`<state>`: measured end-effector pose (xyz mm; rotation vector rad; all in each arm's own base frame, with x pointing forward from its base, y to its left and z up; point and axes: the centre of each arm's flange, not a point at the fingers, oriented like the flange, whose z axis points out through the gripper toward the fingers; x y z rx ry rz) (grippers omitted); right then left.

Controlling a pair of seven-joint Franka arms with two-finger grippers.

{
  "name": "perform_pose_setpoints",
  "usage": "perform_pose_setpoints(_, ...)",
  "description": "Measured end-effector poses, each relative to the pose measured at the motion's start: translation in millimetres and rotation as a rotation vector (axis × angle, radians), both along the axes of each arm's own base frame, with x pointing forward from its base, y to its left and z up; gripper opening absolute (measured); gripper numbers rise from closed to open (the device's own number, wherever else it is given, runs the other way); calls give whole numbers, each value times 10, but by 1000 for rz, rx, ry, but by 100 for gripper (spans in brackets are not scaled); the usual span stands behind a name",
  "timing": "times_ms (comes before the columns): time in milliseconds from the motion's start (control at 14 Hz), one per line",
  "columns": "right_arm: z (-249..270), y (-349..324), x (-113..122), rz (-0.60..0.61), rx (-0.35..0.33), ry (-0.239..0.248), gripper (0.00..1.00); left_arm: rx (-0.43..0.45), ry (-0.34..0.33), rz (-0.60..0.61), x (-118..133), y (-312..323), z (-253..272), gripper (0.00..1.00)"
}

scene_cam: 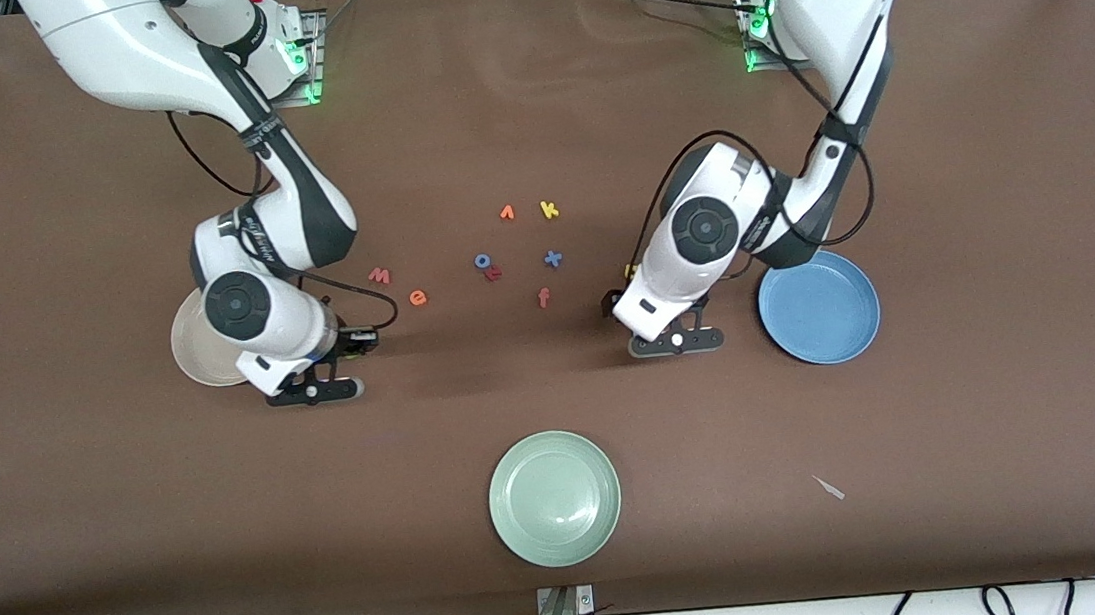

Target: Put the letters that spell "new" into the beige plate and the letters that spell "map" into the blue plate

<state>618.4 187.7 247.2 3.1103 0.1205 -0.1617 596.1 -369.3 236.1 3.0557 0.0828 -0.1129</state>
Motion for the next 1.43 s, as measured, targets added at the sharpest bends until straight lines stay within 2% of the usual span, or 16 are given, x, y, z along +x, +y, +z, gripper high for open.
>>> perform_pose_setpoints(143,35,-395,-63,60,-16,8,29,20,-13,-18,28,-112,-144,93)
perform_pose_setpoints(286,45,-818,-182,125,-24,-3,29,74,-51,-77,-14,-203,-230,77)
perform_pose_setpoints(429,-1,-1201,-369,171,-27,-25,29,112,-68,-109,-45,-229,-306,76)
perform_pose_setpoints(643,-172,-1580,-638,230,-32,-49,30,127,-58,-112,-47,-192,-430,76)
perform_pose_setpoints(714,-237,-1639,-696,240,-34,-50,34,131,-54,-110,-45,-174,-470,76)
perform_pose_setpoints(857,-283,-1651,-740,236,-30,-48,53,139,-46,-106,-39,-136,-546,74)
perform_pose_setpoints(929,-280,-1625,-742,208,-15,-48,64,141,-43,-104,-40,-128,-574,67)
perform_pose_setpoints(1143,-173,-1228,-710,105,35,-39,94,133,-52,-88,-30,-138,-581,33)
perform_pose_setpoints(1214,-105,-997,-694,73,45,-43,100,130,-56,-76,-23,-143,-570,26)
perform_pose_setpoints(1429,18,-323,-732,-31,69,-58,100,127,-63,-62,-4,-147,-551,26)
